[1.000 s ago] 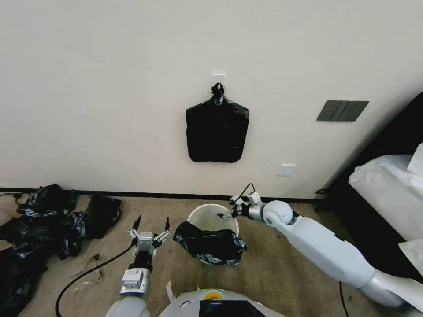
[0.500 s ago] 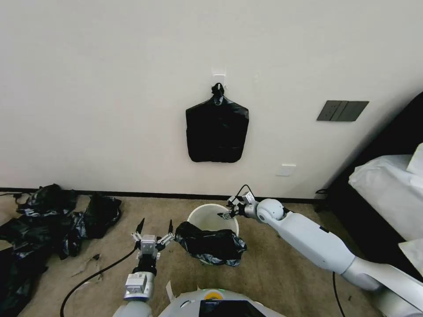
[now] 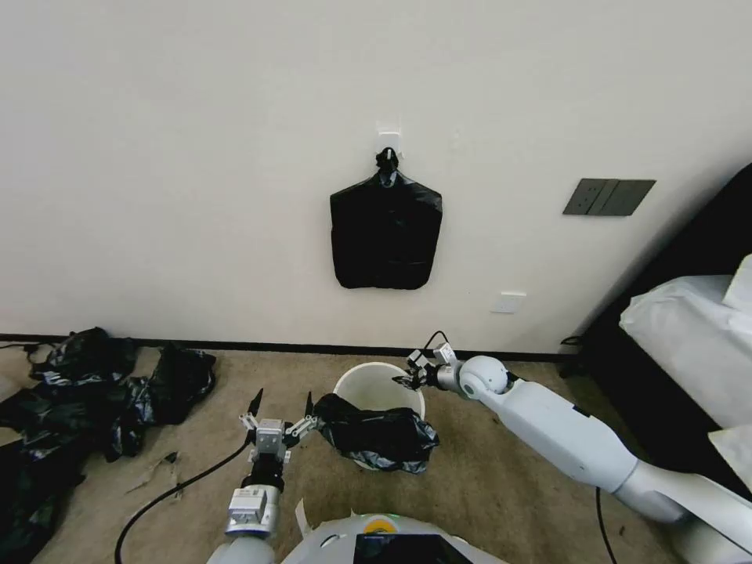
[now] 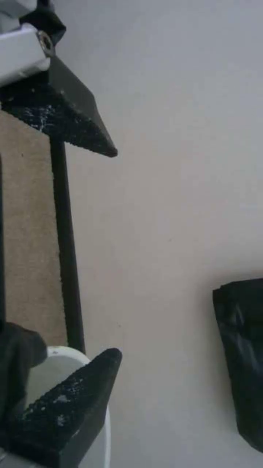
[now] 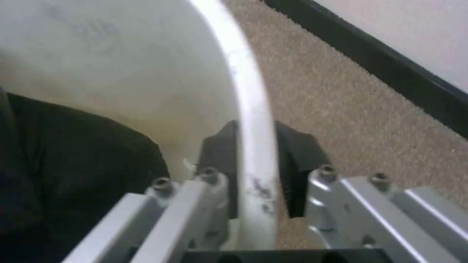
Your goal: Place a trash bag onto the trash bin.
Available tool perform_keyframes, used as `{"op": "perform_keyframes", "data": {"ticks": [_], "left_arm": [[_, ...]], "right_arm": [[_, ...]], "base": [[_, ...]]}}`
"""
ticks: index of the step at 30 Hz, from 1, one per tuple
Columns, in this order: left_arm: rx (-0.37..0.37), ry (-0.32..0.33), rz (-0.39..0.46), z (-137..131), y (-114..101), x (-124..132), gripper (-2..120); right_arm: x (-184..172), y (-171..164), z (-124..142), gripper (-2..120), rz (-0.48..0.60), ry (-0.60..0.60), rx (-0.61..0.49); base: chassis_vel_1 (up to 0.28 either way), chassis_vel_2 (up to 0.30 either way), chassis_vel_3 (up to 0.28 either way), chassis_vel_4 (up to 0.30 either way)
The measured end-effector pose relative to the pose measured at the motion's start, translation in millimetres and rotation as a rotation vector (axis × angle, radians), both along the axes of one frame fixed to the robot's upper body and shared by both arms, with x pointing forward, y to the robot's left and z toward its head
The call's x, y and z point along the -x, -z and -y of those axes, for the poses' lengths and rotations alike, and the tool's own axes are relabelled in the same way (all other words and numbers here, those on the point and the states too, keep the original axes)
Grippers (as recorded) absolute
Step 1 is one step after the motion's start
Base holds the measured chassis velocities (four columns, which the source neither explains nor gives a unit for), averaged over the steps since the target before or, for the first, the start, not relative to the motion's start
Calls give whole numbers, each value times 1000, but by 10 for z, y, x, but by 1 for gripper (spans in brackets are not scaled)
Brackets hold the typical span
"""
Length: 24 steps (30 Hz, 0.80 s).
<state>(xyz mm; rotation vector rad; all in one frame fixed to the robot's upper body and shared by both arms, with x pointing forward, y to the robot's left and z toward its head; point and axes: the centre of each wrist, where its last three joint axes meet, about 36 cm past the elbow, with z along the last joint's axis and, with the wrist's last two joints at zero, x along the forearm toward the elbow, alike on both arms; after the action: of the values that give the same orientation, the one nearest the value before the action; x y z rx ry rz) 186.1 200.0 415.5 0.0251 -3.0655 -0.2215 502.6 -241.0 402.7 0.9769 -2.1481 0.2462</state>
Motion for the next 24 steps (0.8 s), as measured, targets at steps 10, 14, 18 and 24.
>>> {"op": "perform_keyframes", "data": {"ticks": [10,14,18,24], "left_arm": [[7,-3,2,14,-11,2,100],[10,-5,2,6,-15,-6,100],[22,-9,-3,-6,-21,-23,100],[29,-9,-4,-16,-30,-73,100]], "right_arm": [[45,-40,17,5,-9,41,-13],[122,-135,-7,4,-16,99,-35],[193,-277,-60,4,-42,237,-80],[371,-509,-149,4,-51,483,-118]], "base": [[0,0,0,0],[0,0,0,0],[0,0,0,0],[0,0,0,0]]}}
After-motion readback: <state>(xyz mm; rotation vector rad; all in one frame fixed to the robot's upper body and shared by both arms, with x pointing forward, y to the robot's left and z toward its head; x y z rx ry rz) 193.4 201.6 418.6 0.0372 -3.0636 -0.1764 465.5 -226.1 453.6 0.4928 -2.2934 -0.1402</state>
